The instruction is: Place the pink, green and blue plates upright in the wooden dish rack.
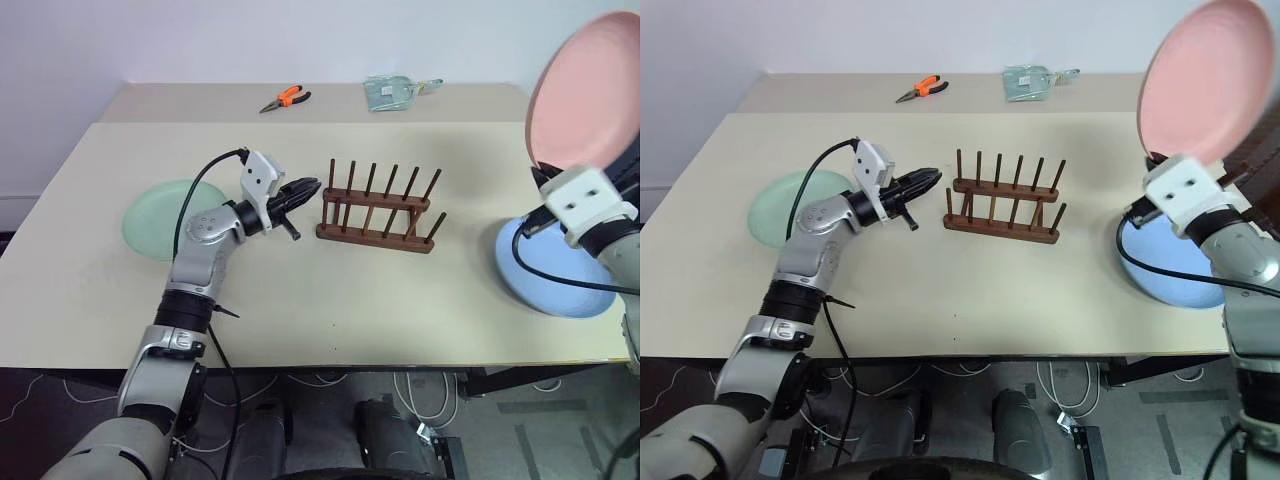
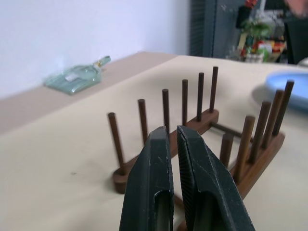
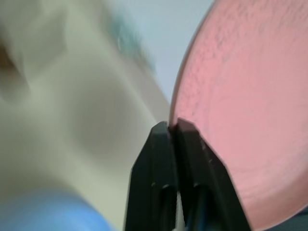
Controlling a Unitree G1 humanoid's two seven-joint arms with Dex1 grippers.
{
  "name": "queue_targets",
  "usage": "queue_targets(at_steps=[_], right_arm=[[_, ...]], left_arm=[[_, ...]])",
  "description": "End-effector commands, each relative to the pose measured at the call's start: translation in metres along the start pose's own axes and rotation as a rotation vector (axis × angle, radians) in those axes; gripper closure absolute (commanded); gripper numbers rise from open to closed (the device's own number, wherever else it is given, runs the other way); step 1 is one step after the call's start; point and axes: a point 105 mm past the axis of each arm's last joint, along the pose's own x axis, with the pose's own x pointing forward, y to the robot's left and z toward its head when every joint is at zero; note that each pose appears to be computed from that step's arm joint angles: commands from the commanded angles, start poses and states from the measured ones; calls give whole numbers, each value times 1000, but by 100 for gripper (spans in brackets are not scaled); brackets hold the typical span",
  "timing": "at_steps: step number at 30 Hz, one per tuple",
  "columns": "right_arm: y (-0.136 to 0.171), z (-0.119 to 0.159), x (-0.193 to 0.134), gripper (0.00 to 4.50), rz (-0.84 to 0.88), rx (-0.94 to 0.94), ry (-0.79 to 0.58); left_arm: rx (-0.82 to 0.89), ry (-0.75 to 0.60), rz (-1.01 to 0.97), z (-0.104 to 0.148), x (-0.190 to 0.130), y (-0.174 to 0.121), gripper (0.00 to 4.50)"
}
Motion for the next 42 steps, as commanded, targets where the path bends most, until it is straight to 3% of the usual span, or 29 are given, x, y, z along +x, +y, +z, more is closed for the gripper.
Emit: queue_targets(at_steps=[1, 4, 12, 24, 35, 39, 42], right_arm=[[25, 56, -12, 445, 190, 344, -205], [38, 72, -16, 445, 309, 506, -262], [37, 72, -14, 445, 448, 711, -297], [32, 59, -6, 445, 578, 853, -302], [35, 36, 5, 445, 556, 952, -250], [29, 33, 12, 319, 513, 942, -237], [22, 34, 14, 165, 439, 829, -229]], left_arm=[[20, 27, -132, -4, -12, -12, 424], [5, 65, -213, -10, -21, -19, 424], [-60, 118, -321, -15, -33, -35, 424], [-95, 150, -370, -22, -40, -53, 424], [-111, 153, -375, -24, -42, -56, 424], [-163, 156, -381, -24, -43, -55, 424], [-200, 160, -360, -26, -45, -50, 290]])
